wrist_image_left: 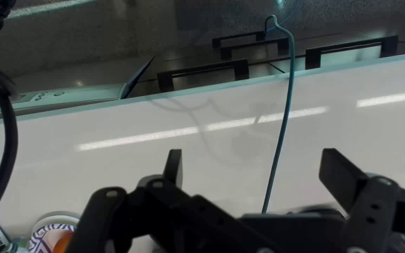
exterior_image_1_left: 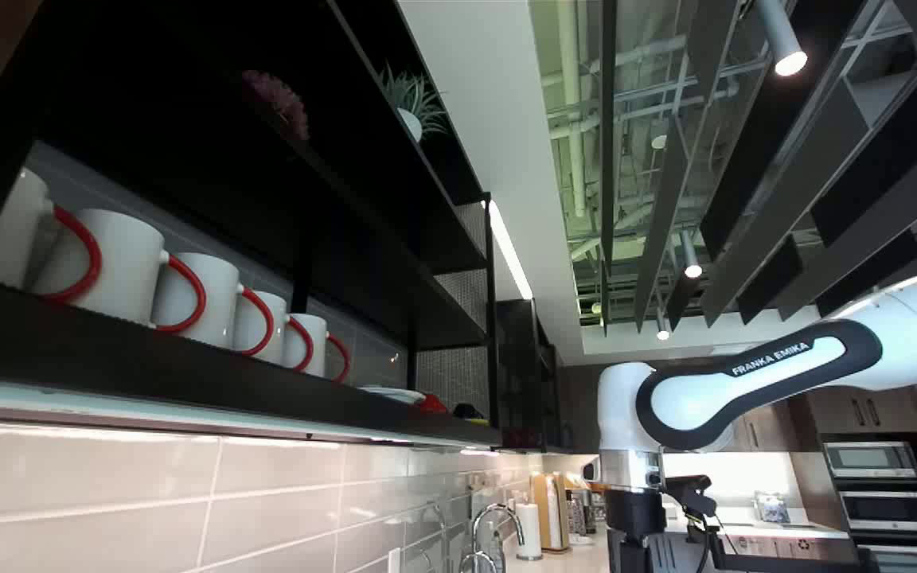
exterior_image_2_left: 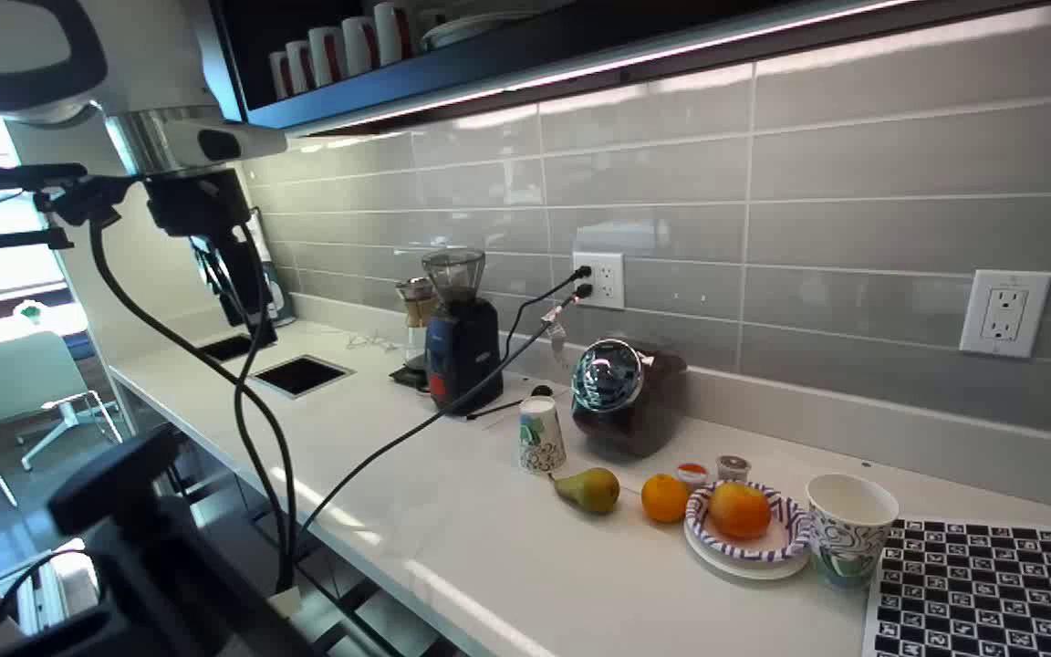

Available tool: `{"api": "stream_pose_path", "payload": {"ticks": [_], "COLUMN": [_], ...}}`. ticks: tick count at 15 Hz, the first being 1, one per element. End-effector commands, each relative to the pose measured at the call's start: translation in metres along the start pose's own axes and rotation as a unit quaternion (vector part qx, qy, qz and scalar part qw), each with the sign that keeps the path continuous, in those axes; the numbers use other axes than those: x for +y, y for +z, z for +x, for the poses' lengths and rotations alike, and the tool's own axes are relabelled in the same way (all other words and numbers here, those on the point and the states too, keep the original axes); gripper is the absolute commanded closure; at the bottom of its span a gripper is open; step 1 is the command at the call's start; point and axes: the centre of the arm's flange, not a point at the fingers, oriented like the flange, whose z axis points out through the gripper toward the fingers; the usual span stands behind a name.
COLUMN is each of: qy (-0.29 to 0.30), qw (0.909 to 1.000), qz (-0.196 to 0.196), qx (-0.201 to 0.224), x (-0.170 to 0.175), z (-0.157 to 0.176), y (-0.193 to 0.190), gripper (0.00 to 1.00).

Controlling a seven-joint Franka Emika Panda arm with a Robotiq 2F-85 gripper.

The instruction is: Remove one white plate from the shelf

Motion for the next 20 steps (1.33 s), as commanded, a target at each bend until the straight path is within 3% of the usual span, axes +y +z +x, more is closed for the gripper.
{"api": "stream_pose_path", "payload": {"ticks": [1, 5, 6, 8, 10, 14, 18, 20], "qy": [0.000, 0.000, 0.035, 0.080, 0.119, 0.193, 0.255, 0.260], "qw": [1.0000, 1.0000, 0.9993, 0.9953, 0.9893, 0.9663, 0.9308, 0.9209], "qz": [0.000, 0.000, 0.012, 0.029, 0.050, 0.090, 0.096, 0.089], "qx": [0.000, 0.000, -0.002, 0.047, 0.069, 0.144, 0.243, 0.276], "x": [0.000, 0.000, 0.004, 0.011, 0.017, 0.021, 0.032, 0.036], "z": [0.000, 0.000, 0.006, 0.017, 0.031, 0.055, 0.074, 0.085], "y": [0.000, 0.000, -0.012, -0.037, -0.070, -0.150, -0.227, -0.260], "gripper": [0.00, 0.00, 0.00, 0.00, 0.00, 0.00, 0.00, 0.00]}}
